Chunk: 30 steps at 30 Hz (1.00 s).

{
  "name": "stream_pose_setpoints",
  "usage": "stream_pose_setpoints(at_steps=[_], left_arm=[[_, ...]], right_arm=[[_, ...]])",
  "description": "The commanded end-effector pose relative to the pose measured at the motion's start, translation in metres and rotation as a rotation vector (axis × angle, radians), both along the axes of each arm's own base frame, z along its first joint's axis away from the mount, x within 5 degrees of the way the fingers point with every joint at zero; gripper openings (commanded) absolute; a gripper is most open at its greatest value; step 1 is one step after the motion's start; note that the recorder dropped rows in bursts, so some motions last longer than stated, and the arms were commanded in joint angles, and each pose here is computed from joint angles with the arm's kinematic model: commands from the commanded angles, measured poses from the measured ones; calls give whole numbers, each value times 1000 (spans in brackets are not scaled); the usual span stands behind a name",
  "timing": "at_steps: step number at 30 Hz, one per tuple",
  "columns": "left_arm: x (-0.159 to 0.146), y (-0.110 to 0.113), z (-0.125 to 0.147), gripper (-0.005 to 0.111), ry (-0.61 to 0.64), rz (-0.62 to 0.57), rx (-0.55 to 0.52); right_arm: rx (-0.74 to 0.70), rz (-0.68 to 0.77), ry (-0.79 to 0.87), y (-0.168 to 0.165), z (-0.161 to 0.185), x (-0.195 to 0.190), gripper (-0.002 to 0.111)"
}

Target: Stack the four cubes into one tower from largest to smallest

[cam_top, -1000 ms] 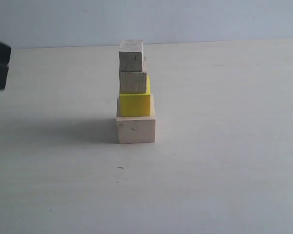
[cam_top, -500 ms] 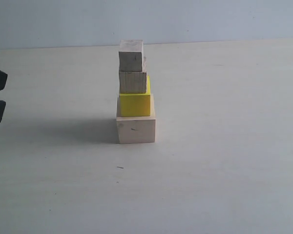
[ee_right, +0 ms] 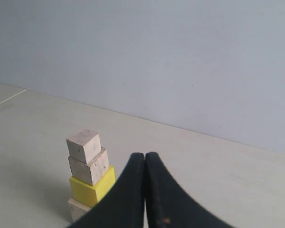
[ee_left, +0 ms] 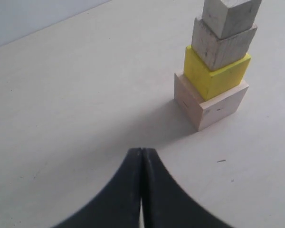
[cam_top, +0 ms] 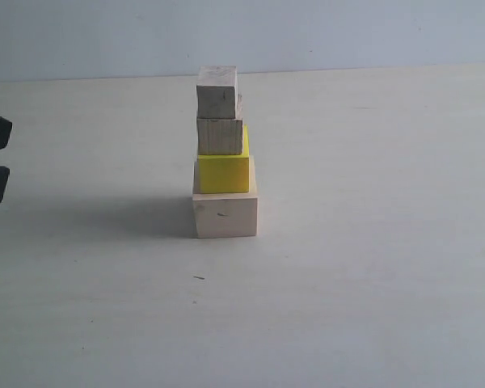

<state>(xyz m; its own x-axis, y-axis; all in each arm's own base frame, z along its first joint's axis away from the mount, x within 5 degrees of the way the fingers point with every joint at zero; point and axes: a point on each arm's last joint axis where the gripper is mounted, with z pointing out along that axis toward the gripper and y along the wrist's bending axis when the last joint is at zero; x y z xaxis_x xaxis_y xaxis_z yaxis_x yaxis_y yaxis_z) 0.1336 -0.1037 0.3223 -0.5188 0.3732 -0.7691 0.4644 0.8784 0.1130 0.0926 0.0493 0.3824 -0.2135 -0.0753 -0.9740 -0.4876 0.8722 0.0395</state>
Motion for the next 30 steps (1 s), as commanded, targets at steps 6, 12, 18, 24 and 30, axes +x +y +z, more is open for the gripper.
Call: stream_pose_setpoints(at_steps=[6, 12, 18, 24, 30], left_arm=[[9, 14, 7, 0, -24, 101, -124], [15, 51, 17, 0, 0, 374, -381], [-25, 110, 14, 0, -154, 762, -555], [-60, 118, -13, 0, -336, 794, -472], [-61, 122, -55, 0, -281, 815, -351]], right_arm=[[2, -3, -2, 0, -1, 0, 0], [0, -3, -5, 0, -1, -1, 0], [2, -3, -5, -1, -1, -1, 0], [1, -3, -5, -1, -1, -1, 0], [1, -3, -5, -1, -1, -1, 0]])
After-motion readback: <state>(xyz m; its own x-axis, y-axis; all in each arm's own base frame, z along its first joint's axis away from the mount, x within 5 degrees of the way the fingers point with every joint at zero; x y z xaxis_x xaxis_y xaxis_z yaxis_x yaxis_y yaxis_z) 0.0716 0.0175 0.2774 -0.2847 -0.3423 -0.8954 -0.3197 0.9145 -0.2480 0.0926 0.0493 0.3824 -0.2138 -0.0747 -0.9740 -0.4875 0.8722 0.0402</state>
